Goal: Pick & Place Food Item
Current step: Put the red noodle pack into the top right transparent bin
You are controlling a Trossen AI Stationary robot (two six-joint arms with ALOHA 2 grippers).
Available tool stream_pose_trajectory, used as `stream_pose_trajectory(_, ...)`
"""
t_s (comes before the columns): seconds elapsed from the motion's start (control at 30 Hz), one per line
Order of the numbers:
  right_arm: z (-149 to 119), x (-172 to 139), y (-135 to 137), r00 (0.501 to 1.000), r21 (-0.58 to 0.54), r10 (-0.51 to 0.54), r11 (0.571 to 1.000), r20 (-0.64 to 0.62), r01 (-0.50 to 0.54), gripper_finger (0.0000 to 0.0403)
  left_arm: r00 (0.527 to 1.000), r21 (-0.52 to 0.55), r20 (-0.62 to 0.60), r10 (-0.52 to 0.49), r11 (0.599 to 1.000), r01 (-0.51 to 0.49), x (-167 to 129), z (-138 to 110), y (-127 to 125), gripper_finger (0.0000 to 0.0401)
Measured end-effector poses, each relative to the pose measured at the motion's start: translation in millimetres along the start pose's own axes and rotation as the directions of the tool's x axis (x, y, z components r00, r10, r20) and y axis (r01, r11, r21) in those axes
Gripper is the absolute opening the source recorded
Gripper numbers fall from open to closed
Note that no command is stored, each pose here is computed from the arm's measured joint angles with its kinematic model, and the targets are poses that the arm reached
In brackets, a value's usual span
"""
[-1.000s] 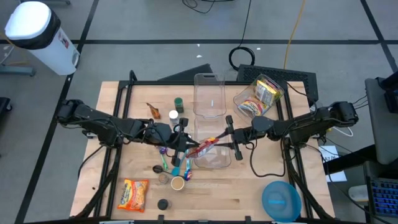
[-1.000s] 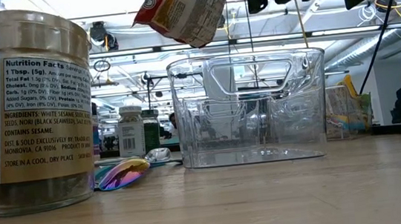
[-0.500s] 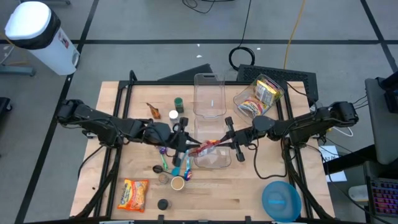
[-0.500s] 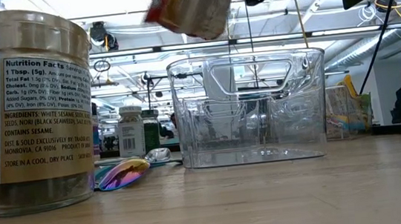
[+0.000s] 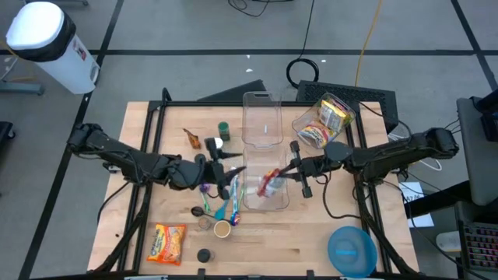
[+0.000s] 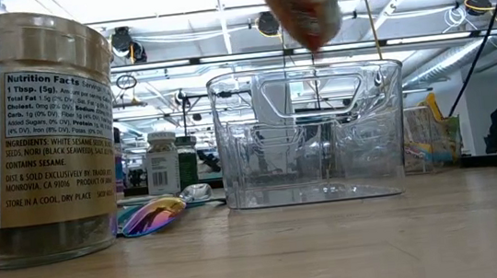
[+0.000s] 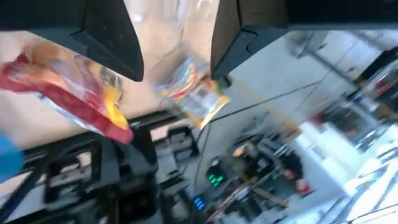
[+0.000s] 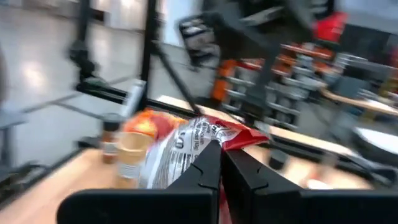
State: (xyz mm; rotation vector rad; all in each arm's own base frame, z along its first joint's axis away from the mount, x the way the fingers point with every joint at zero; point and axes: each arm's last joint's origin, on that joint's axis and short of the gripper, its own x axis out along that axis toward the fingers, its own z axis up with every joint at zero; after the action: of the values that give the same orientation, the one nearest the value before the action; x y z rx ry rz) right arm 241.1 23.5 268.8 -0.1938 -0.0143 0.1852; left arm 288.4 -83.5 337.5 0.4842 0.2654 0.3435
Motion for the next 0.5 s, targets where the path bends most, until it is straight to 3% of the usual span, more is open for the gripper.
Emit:
stream_pose_trajectory(0.13,5,-15,-7,0.965,0.005,-0.249,0.968,-0.083,0.25,0.0,0.999,0.008,-0.041,0.014,1.0,-0.014,1,-4,0,0.0211)
stream_pose_trajectory(0.23,7,-27,-13,0.877,0.002,-0.459,0.886,-0.146,0.464,0.0,0.999,0.0,-0.048,0.011,1.0,-0.011,1,-5,0,0.021)
stream_pose_trajectory(0.33,4,-37,-18,0.725,-0.045,-0.66,0.745,-0.197,0.666,0.0,0.999,0.001,-0.049,0.011,1.0,-0.011,1,-5,0,0.0205)
stream_pose_trajectory(0.5,-13,-54,-21,0.405,-0.165,-0.886,0.445,-0.225,0.88,0.0,0.999,-0.001,-0.053,0.012,1.0,-0.012,3,-6,0,0.0197)
